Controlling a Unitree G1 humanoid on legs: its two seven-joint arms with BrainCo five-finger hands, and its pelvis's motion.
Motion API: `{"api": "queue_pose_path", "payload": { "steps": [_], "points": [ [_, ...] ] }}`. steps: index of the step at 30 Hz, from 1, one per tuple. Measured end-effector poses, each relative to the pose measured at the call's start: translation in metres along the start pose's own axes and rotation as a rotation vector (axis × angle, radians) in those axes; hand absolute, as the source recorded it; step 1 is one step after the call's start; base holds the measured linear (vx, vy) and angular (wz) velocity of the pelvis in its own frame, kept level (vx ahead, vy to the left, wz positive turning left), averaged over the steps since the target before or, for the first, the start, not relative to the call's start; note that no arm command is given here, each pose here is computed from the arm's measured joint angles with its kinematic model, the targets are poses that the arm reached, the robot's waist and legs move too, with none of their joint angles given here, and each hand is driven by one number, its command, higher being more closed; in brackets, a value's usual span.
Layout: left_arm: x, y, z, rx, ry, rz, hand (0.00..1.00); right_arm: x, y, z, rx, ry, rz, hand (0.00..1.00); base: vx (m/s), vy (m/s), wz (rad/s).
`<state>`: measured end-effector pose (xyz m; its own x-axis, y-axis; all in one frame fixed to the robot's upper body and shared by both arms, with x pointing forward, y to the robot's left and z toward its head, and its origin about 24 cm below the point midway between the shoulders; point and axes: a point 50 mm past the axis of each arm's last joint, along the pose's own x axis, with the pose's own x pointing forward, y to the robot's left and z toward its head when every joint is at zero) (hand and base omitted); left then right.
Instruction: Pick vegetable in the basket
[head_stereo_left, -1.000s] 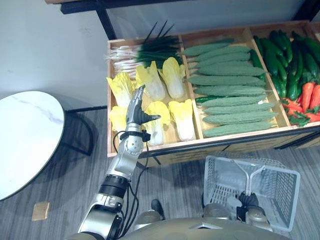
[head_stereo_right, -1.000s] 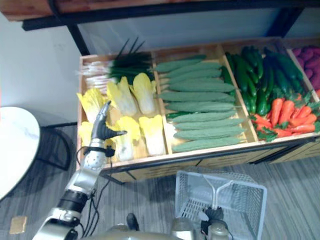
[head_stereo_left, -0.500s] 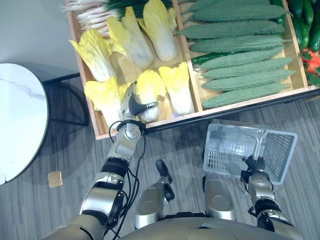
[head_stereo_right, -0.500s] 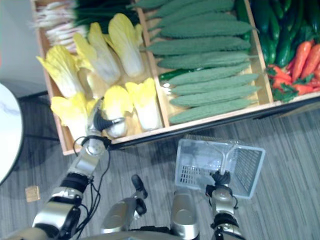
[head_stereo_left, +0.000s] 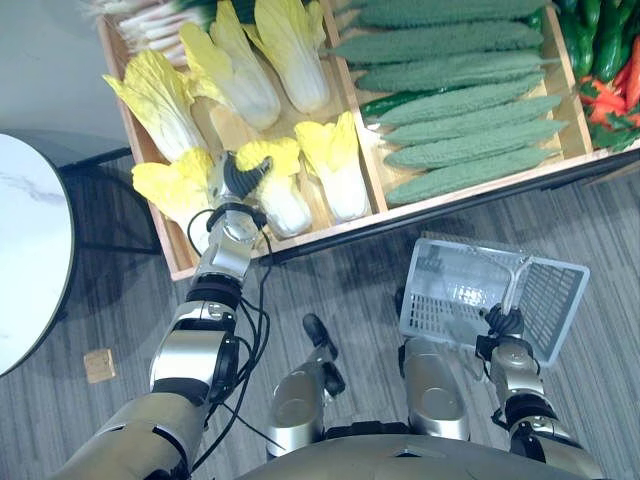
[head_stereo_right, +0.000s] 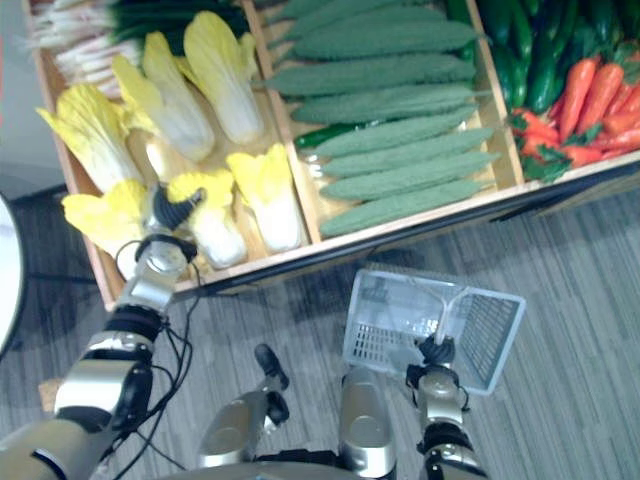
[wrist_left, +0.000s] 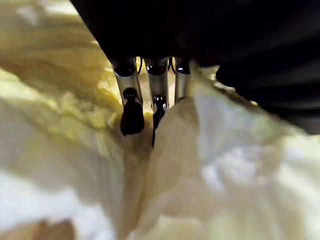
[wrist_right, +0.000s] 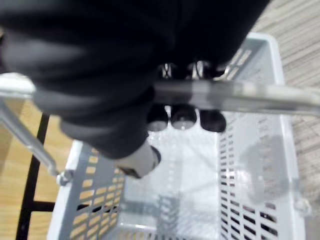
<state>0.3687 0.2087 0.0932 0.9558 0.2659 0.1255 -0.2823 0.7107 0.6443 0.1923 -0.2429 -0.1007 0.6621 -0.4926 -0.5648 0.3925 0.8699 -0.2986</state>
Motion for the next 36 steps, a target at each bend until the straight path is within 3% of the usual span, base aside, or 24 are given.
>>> {"api": "queue_pose_path", "payload": {
  "steps": [10,16,20,23,27,29,32,36],
  "points": [
    [0.005,0.047,0.033,-0.011,-0.182,0.149,1.0,-0.026,-0.015,-0.055,-0.015,0.129,-0.008,1.0,0.0,-0.018,0.04],
    [-0.008,0.041,0.044,-0.026,-0.261,0.139,1.0,-0.031,-0.022,-0.066,0.014,0.171,-0.022,1.0,-0.05,-0.012,-0.21],
    [-0.041,0.018,0.067,-0.071,-0.453,0.053,1.0,-0.026,-0.025,-0.051,0.026,0.114,-0.041,1.0,-0.01,0.006,-0.47],
    [-0.076,0.004,0.061,-0.099,-0.509,-0.036,1.0,-0.022,-0.001,-0.016,-0.004,-0.018,0.039,1.0,0.12,-0.011,-1.23],
    [-0.119,-0.041,0.049,-0.188,-0.457,-0.257,1.0,-0.031,0.018,0.021,-0.061,-0.196,0.13,1.0,0.11,-0.141,-1.35],
    [-0.149,-0.082,0.049,-0.277,-0.421,-0.455,1.0,-0.042,0.021,0.043,-0.05,-0.312,0.151,1.0,0.12,-0.225,-1.18],
    [-0.177,-0.12,0.04,-0.366,-0.299,-0.634,1.0,-0.056,0.035,0.073,-0.043,-0.467,0.228,1.0,0.15,-0.184,-1.9],
    [-0.209,-0.154,0.04,-0.363,-0.268,-0.833,1.0,-0.075,0.064,0.084,-0.103,-0.551,0.39,1.0,0.17,0.057,-2.26]
  ]
}}
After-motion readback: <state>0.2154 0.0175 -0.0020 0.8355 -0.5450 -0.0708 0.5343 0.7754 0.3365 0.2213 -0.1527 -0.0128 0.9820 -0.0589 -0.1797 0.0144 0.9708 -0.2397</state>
